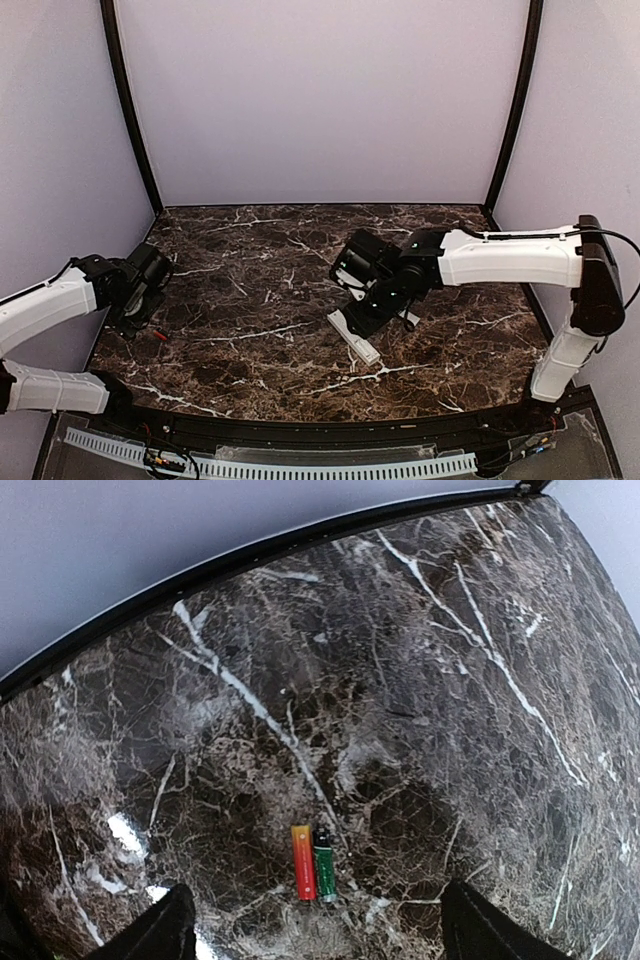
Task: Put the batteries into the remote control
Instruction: Place the remote control without the battery cover at the center of the board, then pick up the battery from the corner of the board.
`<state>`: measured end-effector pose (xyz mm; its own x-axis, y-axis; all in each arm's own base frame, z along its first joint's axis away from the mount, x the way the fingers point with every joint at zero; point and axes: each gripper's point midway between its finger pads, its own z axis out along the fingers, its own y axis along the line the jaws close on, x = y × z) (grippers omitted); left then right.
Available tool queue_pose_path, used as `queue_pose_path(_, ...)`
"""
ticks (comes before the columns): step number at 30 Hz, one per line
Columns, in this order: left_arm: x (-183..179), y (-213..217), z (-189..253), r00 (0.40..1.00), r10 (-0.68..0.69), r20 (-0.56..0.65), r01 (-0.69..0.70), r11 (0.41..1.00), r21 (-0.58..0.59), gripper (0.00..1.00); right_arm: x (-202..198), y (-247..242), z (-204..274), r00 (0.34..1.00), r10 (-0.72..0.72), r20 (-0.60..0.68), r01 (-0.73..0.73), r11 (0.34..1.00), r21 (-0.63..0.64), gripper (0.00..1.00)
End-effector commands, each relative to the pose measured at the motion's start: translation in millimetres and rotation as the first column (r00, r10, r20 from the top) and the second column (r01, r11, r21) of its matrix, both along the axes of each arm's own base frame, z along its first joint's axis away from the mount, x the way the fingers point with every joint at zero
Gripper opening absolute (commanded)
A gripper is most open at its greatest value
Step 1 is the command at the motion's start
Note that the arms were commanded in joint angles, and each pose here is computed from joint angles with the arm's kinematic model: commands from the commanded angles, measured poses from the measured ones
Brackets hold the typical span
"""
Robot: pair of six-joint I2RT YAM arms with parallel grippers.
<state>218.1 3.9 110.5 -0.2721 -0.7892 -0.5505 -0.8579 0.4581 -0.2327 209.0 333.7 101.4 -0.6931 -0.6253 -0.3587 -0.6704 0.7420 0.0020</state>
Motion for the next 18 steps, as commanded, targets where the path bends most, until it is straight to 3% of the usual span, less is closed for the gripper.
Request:
queue_pose_path(1,-15,11,-12,0.999,0.048,-0.023,-0.048,0.999,0.013,0.77,3,-6,11,0.998,-0.02,0.062,0.019,1.0,0.019,0.48)
queue_pose_path(8,-16,14,-26,0.996,0.066,-0.064,-0.065,0.998,0.022,0.63,-1,-4,9,0.996,0.021,0.081,-0.025,0.998,0.052,0.47)
queue_pose_path(18,-11,9,-55,0.999,0.029,-0.029,-0.031,0.998,-0.061,0.59,-11,-11,16,0.997,0.017,0.075,-0.022,0.997,0.068,0.46)
